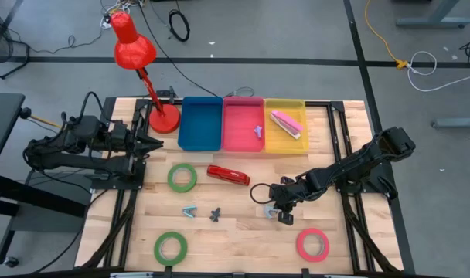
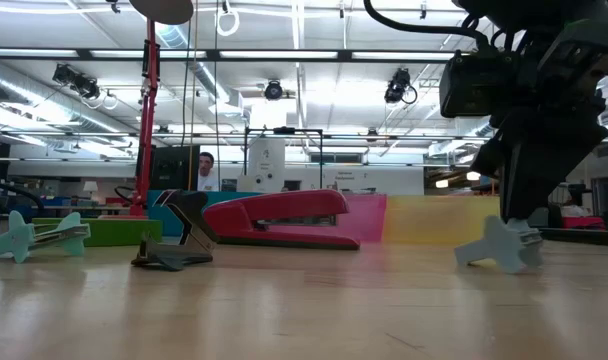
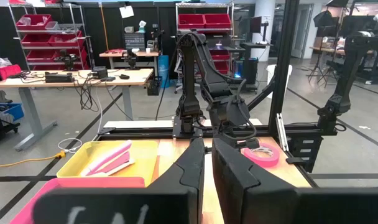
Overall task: Pick and place Stapler, Stapler remover, tape
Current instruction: Put the light blue staple remover into the red bin
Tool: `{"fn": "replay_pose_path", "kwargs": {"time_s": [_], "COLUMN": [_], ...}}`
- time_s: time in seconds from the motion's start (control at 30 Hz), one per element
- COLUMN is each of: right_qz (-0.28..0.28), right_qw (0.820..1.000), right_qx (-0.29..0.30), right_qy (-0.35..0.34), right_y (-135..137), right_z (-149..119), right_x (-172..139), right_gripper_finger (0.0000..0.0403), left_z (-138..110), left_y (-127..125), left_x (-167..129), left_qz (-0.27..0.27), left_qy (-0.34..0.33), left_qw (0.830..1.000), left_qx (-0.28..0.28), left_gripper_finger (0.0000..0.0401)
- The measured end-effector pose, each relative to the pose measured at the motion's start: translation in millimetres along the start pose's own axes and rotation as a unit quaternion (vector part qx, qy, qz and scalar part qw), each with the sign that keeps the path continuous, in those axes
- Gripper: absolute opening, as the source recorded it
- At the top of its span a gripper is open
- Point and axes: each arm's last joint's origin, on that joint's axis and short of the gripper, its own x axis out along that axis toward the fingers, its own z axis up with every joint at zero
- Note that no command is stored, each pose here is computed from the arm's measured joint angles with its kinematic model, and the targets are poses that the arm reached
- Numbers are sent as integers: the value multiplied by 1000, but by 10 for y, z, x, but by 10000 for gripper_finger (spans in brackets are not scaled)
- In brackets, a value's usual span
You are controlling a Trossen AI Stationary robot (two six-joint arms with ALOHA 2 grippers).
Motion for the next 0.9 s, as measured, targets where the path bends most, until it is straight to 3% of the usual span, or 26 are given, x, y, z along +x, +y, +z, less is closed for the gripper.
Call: {"fn": "replay_pose_path", "kwargs": {"time_s": [0.13,0.9], "right_qz": [1,31], "right_qw": [1000,1000], "right_qx": [0,-6], "right_qy": [0,-3], "right_y": [1,3], "right_z": [0,40], "right_x": [-1,-23], "right_gripper_finger": [4,0], "left_z": [0,0], "left_y": [0,0], "left_x": [0,0], "left_qz": [0,0], "left_qy": [0,0], "left_qw": [1000,1000], "left_qx": [0,0], "left_gripper_finger": [35,35]}}
